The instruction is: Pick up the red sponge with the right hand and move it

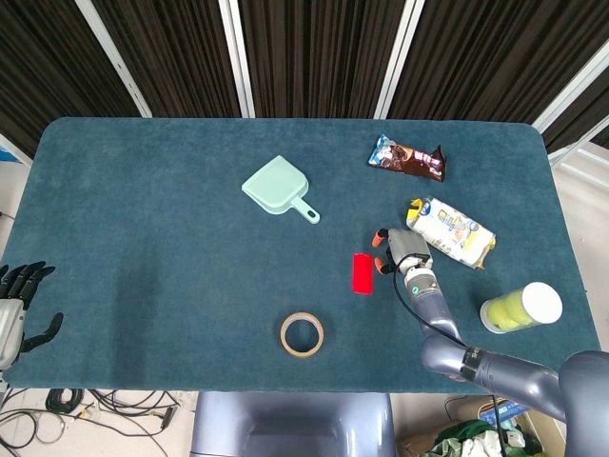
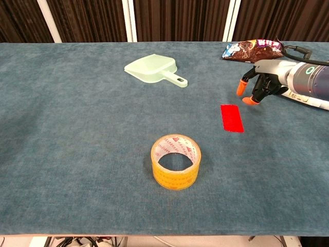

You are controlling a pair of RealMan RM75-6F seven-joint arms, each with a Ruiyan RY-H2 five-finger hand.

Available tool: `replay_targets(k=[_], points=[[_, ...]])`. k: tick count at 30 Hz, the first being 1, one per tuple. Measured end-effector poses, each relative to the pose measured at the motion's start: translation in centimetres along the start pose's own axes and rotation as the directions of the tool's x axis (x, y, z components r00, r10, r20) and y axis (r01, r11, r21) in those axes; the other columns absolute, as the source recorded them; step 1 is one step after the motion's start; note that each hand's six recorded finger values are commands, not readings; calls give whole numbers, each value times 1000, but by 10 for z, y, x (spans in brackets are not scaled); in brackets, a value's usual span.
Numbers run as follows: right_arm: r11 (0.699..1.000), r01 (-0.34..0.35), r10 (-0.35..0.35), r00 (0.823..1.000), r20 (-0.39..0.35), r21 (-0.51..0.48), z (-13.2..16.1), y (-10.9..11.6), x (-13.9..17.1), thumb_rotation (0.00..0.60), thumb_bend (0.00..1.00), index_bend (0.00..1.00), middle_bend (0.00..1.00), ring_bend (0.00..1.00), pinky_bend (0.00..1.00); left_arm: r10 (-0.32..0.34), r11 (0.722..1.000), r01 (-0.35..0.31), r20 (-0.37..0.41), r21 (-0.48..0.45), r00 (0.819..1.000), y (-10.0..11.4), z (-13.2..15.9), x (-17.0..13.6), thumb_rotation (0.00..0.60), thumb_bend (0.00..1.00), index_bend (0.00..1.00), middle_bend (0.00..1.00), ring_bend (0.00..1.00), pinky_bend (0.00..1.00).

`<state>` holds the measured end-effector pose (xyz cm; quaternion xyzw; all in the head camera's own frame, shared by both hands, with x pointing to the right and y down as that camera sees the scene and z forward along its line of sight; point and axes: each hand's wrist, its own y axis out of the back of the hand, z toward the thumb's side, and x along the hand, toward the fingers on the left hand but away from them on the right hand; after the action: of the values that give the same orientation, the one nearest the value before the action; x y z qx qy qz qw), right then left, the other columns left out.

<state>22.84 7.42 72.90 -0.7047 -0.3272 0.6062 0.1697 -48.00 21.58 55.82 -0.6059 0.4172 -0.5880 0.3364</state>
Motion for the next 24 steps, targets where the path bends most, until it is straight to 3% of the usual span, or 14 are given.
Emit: replay_targets(k=[24], points=[[1000,18,-18,1000,18,19,-1,-6,-5,600,356,463,927,1000,1000,-14,1000,14,3,14,1000,-1,0,0,600,346,159,121,76,44]])
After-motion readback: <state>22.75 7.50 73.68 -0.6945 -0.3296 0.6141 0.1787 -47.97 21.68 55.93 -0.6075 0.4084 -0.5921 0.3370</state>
